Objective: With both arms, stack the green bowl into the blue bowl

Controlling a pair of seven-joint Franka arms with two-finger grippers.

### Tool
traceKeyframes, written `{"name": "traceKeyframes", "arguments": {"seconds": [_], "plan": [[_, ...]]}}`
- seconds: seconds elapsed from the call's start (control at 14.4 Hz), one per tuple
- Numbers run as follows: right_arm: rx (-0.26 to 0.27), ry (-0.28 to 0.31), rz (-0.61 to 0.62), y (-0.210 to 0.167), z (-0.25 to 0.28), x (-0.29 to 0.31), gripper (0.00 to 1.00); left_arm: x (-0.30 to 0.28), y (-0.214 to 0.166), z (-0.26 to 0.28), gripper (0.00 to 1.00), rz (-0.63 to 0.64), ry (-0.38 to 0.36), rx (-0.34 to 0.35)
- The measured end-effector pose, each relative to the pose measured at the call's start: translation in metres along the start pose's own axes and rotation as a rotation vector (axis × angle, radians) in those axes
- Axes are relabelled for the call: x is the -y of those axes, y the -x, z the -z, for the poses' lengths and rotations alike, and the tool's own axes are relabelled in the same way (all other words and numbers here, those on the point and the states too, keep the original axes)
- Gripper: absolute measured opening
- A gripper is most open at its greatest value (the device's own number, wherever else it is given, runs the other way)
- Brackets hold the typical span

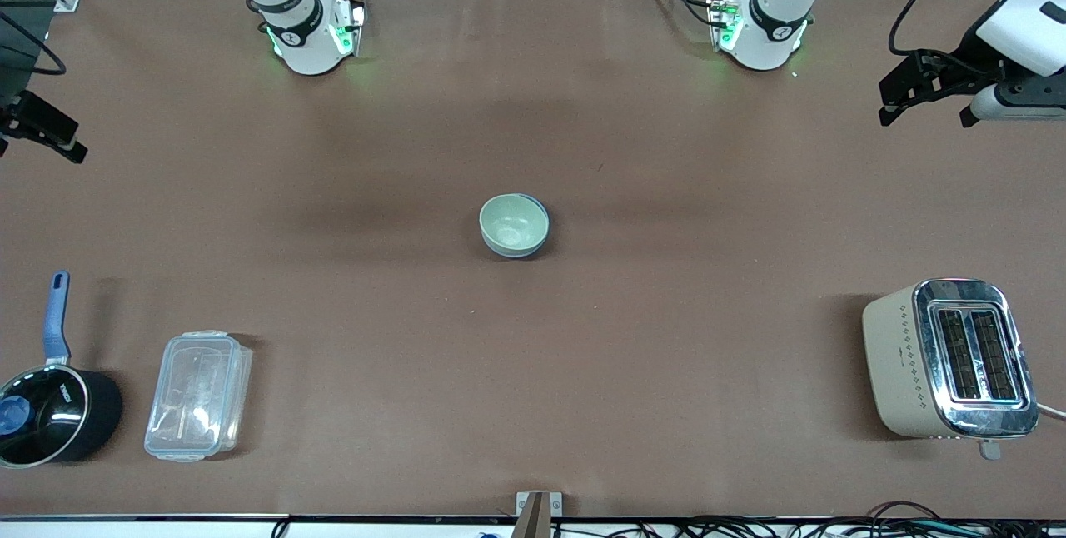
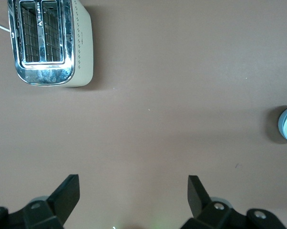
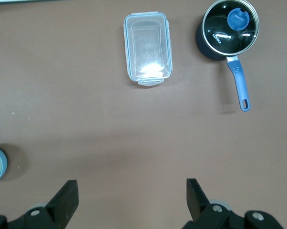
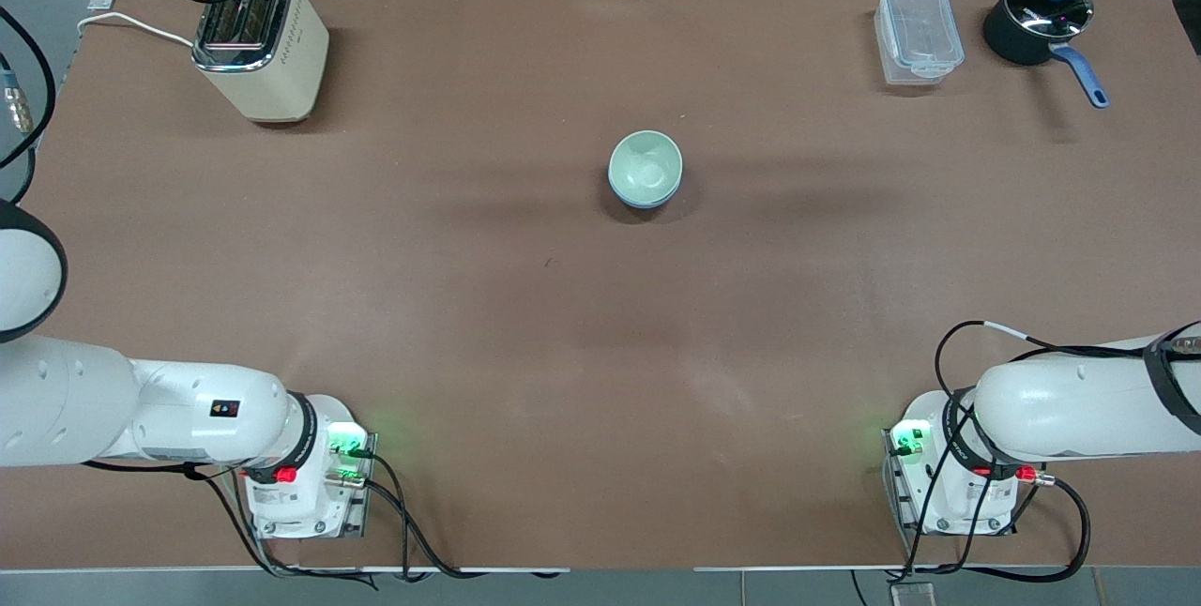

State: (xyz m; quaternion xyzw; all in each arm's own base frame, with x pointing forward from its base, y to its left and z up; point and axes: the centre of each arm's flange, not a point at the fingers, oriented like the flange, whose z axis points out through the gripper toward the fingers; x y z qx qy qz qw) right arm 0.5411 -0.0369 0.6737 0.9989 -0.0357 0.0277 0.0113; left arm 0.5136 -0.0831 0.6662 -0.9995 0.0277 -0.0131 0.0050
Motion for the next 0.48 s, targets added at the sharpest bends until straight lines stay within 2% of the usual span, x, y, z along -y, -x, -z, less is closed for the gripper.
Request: {"name": "traceKeyframes", "arguments": {"seconds": [0.21, 0.48], "plan": [[0.061, 0.0, 0.008, 0.005, -0.0065, -0.0076, 1.0, 0.0, -0.0007, -0.0012, 1.0, 0.0, 0.0, 0.002], [0.079, 0.001, 0.01, 0.0041, -0.0113, -0.0071, 1.0, 0.0, -0.0006, -0.0013, 1.0, 0.0, 0.0, 0.004]]}}
